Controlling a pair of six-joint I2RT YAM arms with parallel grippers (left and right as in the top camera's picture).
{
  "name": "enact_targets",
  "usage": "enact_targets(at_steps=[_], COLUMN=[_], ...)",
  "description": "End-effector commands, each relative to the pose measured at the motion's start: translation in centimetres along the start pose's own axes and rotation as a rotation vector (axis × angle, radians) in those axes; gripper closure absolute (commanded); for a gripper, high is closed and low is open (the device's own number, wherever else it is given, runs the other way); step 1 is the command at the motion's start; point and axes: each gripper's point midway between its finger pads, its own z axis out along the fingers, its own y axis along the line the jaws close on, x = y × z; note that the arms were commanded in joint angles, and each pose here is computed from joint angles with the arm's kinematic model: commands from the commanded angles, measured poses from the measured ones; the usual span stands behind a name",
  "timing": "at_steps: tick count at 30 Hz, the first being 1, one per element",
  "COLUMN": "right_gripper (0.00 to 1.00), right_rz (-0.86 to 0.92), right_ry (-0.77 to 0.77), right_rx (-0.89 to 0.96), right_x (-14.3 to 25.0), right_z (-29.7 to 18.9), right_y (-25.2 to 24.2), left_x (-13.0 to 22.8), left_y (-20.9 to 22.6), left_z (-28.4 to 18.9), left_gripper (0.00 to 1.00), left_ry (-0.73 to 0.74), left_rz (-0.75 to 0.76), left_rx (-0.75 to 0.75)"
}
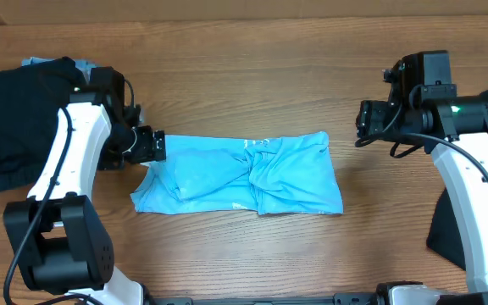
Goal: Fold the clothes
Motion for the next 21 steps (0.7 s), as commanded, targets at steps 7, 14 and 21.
enact_targets(at_steps=[7, 14, 21], right_gripper=[0.26, 0.26, 0.26], right_rz=[0.004, 0.004, 0.004], right_ry=[0.009, 0.013, 0.015], right_rx=[-0.028, -0.027, -0.026], right_x=[0.2, 0.2, 0.3], right_z=[0.2, 0.2, 0.2], right_y=[0.4, 0.4, 0.4], left_x=[0.8, 1.3, 1.3], left_y=[-2.7, -3.4, -3.1], left_z=[7.2, 9.5, 9.3], left_gripper=[0.03, 0.24, 0.96], left_ry=[0.090, 0.151, 0.150], left_rz=[0.063, 0.068, 0.069], left_rx=[0.152, 0.145, 0.117])
